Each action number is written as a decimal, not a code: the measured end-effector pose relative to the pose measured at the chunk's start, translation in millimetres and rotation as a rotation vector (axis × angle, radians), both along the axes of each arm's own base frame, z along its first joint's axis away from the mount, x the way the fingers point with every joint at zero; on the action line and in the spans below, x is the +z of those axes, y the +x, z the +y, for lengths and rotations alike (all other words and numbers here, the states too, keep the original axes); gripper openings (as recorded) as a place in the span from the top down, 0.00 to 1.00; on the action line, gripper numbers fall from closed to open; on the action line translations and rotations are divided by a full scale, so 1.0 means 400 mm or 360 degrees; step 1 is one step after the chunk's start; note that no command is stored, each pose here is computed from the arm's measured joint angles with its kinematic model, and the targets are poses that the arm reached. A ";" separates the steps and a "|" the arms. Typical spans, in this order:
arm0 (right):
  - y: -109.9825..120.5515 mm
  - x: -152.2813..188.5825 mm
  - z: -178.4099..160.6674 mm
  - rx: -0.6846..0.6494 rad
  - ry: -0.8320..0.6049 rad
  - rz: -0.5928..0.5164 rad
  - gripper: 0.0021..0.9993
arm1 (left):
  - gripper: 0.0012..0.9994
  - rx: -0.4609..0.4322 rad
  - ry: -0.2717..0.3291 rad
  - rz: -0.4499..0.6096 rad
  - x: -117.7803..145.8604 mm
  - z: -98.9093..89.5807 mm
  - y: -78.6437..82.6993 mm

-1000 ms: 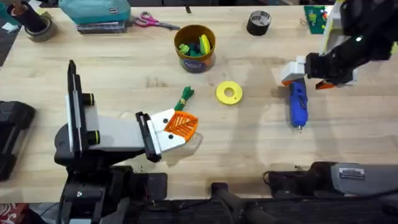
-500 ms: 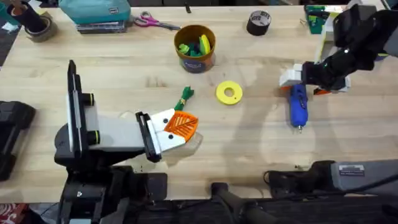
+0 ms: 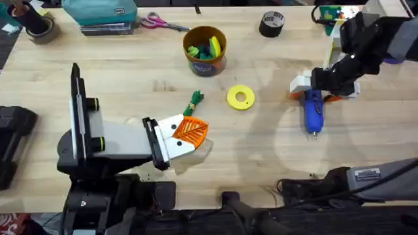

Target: Pick up the gripper from the table and insert it into the empty holder that is missing its gripper. Then pick up a screw, insert it into the mounting hole, and use the screwdriver to tighten it. Finally, clean up the table by picking up the vegetable and placing it into the bucket.

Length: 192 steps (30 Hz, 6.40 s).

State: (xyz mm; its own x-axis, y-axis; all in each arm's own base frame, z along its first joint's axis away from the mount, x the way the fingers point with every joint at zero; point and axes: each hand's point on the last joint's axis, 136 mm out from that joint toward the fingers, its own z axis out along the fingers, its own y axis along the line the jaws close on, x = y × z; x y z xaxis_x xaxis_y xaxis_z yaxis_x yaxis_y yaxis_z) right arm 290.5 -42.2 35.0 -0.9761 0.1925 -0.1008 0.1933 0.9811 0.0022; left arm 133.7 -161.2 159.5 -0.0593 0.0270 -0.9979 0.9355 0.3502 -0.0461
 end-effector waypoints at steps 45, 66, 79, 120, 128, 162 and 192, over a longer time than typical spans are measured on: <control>0.015 -0.001 0.014 0.0072 -0.0004 -0.0036 0.98 | 1.00 0.0000 0.0000 0.0000 0.000 0.000 0.000; 0.227 0.462 0.028 0.0086 -0.0063 -0.0834 0.98 | 1.00 0.0000 0.0000 0.0000 0.000 0.000 0.000; 0.346 0.810 0.268 0.0413 0.0055 -0.1535 0.98 | 1.00 0.0000 0.0000 0.0000 0.000 0.000 0.000; 0.045 1.204 0.792 0.1666 0.1552 -0.2543 0.98 | 1.00 0.0000 0.0000 0.0001 0.000 0.000 0.000; -0.030 1.154 0.796 0.1842 0.1812 -0.2611 0.98 | 1.00 0.0000 0.0000 0.0000 0.000 0.000 0.000; -0.240 0.998 0.865 0.2228 0.2300 -0.2248 0.98 | 1.00 0.0000 0.0000 0.0000 0.000 0.000 0.000; -0.312 0.927 0.911 0.2391 0.2320 -0.2267 0.98 | 1.00 0.0000 0.0000 0.0000 0.000 0.000 0.000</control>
State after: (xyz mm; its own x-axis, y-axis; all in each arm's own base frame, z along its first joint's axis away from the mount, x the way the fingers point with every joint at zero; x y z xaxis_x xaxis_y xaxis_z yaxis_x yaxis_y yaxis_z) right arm 165.8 322.1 405.7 0.0022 0.2911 -0.9567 -0.9528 -0.2897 -0.0904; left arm 133.7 -161.2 159.5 -0.0593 0.0270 -0.9979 0.9355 0.3502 -0.0461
